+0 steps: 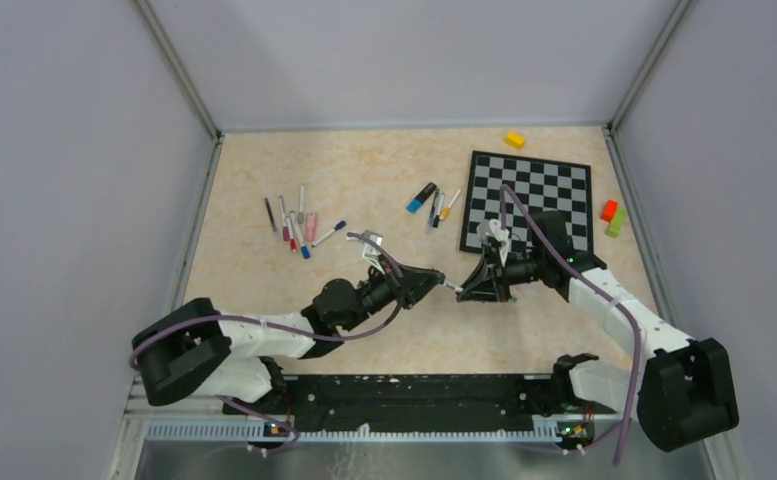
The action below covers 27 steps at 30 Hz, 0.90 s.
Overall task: Open the pen caps
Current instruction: Open the pen cap from the pen, then place the pen at the center of the board.
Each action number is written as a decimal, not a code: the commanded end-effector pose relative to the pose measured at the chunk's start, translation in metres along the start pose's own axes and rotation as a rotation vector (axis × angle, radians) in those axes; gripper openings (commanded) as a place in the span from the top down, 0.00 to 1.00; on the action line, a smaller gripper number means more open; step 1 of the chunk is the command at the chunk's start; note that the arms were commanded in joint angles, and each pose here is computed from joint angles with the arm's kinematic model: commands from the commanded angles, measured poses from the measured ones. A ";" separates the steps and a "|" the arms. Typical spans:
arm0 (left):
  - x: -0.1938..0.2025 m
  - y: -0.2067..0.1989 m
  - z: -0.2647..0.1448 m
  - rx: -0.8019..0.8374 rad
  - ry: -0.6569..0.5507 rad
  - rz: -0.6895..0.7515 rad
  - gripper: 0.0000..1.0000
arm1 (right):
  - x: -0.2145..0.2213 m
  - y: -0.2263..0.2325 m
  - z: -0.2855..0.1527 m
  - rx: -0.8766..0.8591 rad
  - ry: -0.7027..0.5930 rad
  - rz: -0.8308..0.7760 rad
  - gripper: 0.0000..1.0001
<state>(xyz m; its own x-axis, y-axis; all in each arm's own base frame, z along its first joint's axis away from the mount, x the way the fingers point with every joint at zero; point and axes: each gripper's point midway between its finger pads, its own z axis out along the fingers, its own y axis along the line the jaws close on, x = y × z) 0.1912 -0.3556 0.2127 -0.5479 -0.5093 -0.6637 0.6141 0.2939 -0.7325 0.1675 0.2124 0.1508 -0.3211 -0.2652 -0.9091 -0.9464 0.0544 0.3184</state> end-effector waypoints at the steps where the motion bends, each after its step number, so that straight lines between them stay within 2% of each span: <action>1: -0.114 -0.031 -0.014 0.033 -0.376 0.131 1.00 | 0.013 -0.001 0.001 -0.012 0.057 -0.001 1.00; 6: -0.169 -0.037 -0.036 0.008 -0.553 0.141 1.00 | 0.016 0.000 0.002 -0.019 0.074 0.003 1.00; 9: -0.174 -0.035 -0.042 0.014 -0.565 0.132 1.00 | 0.021 -0.010 -0.001 0.037 0.108 -0.027 1.00; 13: -0.148 -0.022 -0.040 -0.019 -0.409 0.145 1.00 | 0.025 -0.039 -0.020 0.229 0.181 -0.107 1.00; 19: -0.085 0.033 -0.066 -0.249 -0.102 0.136 1.00 | 0.050 -0.087 -0.092 0.605 0.312 -0.118 1.00; 24: -0.049 0.058 -0.098 -0.320 -0.002 0.069 1.00 | 0.085 -0.107 -0.139 0.776 0.445 0.018 1.00; 27: -0.039 0.065 -0.109 -0.325 0.005 0.034 1.00 | 0.099 -0.111 -0.150 0.788 0.487 0.111 1.00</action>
<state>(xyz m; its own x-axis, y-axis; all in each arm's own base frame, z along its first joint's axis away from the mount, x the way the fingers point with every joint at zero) 0.2034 -0.2349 0.2159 -0.4348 -0.5367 -0.7231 0.4907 0.5321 -0.6900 0.2463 0.0668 0.0827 -0.4233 -0.5524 -0.7181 -0.7717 0.6351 -0.0337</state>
